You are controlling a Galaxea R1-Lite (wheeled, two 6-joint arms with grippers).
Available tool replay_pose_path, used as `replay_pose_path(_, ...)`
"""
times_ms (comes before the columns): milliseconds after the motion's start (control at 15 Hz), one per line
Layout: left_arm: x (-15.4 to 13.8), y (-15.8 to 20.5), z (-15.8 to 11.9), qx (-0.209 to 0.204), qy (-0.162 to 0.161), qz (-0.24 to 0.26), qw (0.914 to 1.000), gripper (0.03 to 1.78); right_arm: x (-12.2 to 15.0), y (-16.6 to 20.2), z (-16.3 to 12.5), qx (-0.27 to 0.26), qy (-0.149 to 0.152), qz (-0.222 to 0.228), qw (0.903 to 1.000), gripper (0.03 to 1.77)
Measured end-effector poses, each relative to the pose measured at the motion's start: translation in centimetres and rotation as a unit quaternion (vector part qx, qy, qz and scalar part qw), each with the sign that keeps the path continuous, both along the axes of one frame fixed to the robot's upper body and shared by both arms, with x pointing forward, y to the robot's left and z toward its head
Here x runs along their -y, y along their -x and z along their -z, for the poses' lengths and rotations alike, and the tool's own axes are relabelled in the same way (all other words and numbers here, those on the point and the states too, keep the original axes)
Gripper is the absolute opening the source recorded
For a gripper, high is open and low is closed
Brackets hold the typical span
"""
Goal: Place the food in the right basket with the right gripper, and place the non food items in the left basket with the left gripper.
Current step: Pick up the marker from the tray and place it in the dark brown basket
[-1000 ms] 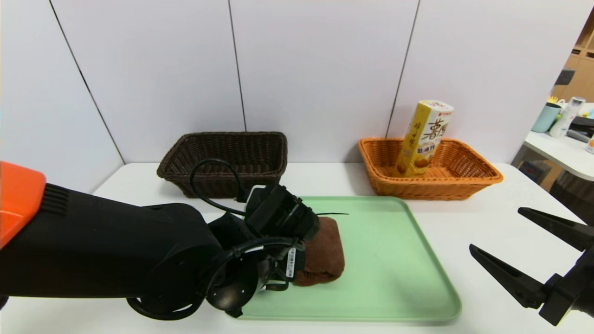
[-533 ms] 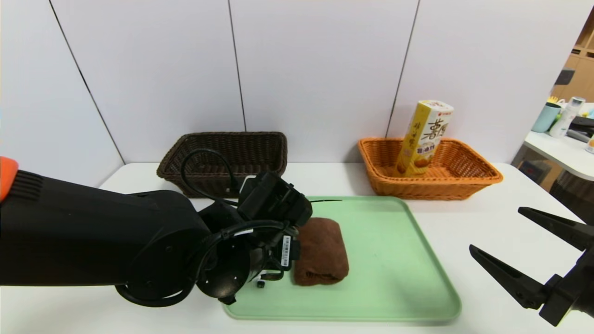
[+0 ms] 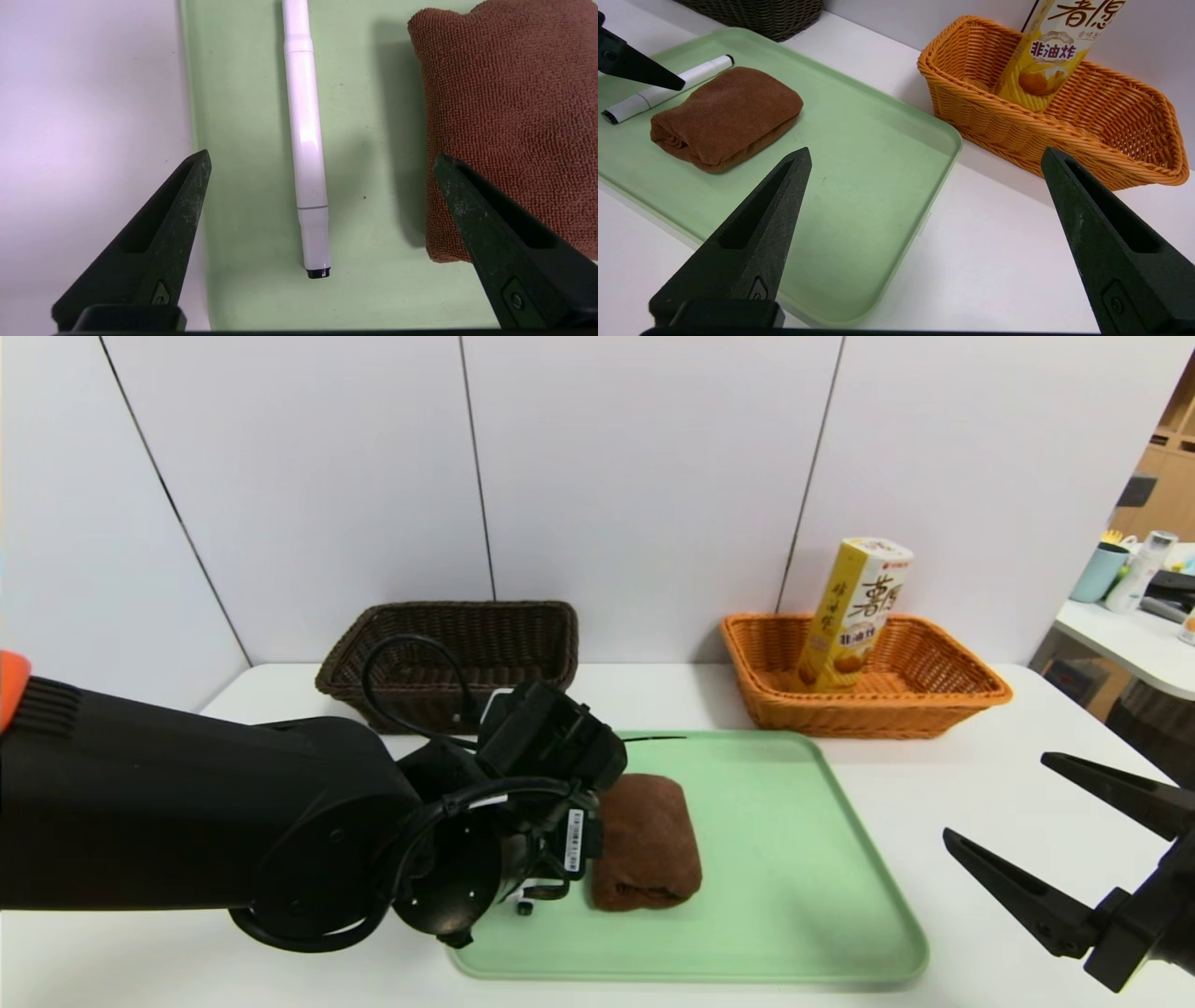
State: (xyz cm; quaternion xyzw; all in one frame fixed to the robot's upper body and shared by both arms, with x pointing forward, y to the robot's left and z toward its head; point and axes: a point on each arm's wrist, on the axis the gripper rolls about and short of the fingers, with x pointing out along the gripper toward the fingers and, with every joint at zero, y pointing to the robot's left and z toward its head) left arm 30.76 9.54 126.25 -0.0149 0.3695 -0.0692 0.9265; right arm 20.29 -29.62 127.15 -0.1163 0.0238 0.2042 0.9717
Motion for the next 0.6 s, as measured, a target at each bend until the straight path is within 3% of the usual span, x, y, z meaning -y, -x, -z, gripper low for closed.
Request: replay_pose_path(600, 0.24, -0.43, 1.09, -0.012, -0.007, -0.008, 0.9999, 1.69, 0.01, 0.03, 0.07, -0.001, 0.0, 0.0, 1.0, 1.69)
